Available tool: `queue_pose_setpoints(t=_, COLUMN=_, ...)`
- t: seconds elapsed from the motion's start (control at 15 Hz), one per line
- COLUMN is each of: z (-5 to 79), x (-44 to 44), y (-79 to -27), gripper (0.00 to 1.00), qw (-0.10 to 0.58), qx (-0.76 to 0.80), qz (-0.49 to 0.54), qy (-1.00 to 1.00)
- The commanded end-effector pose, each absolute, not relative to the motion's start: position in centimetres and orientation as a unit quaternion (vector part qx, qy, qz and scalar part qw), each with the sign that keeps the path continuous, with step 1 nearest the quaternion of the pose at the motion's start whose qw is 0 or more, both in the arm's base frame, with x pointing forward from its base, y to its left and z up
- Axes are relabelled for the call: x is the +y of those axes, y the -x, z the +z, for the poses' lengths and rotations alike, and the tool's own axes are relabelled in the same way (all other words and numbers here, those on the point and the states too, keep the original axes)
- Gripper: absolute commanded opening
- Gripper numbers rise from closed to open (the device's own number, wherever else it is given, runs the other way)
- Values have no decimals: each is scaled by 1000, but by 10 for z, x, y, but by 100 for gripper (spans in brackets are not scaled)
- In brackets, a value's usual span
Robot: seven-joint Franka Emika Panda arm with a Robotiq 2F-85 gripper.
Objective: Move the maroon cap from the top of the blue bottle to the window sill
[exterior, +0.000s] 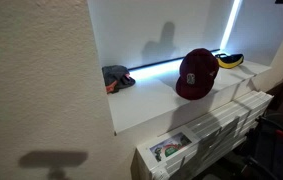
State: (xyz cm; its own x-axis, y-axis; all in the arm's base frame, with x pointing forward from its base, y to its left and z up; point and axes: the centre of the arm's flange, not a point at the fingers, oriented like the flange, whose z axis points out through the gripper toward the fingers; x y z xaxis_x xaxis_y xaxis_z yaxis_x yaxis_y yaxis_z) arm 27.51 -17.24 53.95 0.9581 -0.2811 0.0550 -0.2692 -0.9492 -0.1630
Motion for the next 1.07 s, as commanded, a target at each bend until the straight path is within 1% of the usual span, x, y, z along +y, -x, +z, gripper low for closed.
queue_pose_setpoints(t=0.0, z=540, x=-172, y=-275, gripper=100, qw=77, qx=139, qz=-39, qy=986)
queue_pose_setpoints(t=0.2, z=540, x=-173, y=-277, gripper=100, qw=74, qx=143, qz=-58, qy=985)
queue_pose_setpoints(t=0.27, z=541, x=-172, y=-281, gripper=100, qw=99, qx=178, qz=-95, qy=974)
queue_pose_setpoints(t=0.33, z=545, x=-173, y=-286, gripper=100, qw=112, qx=193, qz=-111, qy=968)
queue_pose_setpoints(t=0.4, z=611, x=-176, y=-245, gripper=100, qw=118, qx=217, qz=-128, qy=961)
queue_pose_setpoints(t=0.53, z=642, x=-184, y=-239, gripper=100, qw=121, qx=259, qz=-153, qy=946)
queue_pose_setpoints(t=0.67, z=696, x=-192, y=-217, gripper=100, qw=110, qx=312, qz=-180, qy=926)
queue_pose_setpoints(t=0.73, z=723, x=-192, y=-202, gripper=100, qw=89, qx=337, qz=-177, qy=920)
queue_pose_setpoints(t=0.8, z=750, x=-189, y=-188, gripper=100, qw=77, qx=351, qz=-148, qy=921)
queue_pose_setpoints(t=0.87, z=774, x=-180, y=-174, gripper=100, qw=96, qx=329, qz=-109, qy=933)
queue_pose_setpoints(t=0.93, z=721, x=-181, y=-183, gripper=100, qw=98, qx=324, qz=-168, qy=926)
queue_pose_setpoints(t=1.0, z=732, x=-175, y=-178, gripper=100, qw=97, qx=324, qz=-155, qy=928)
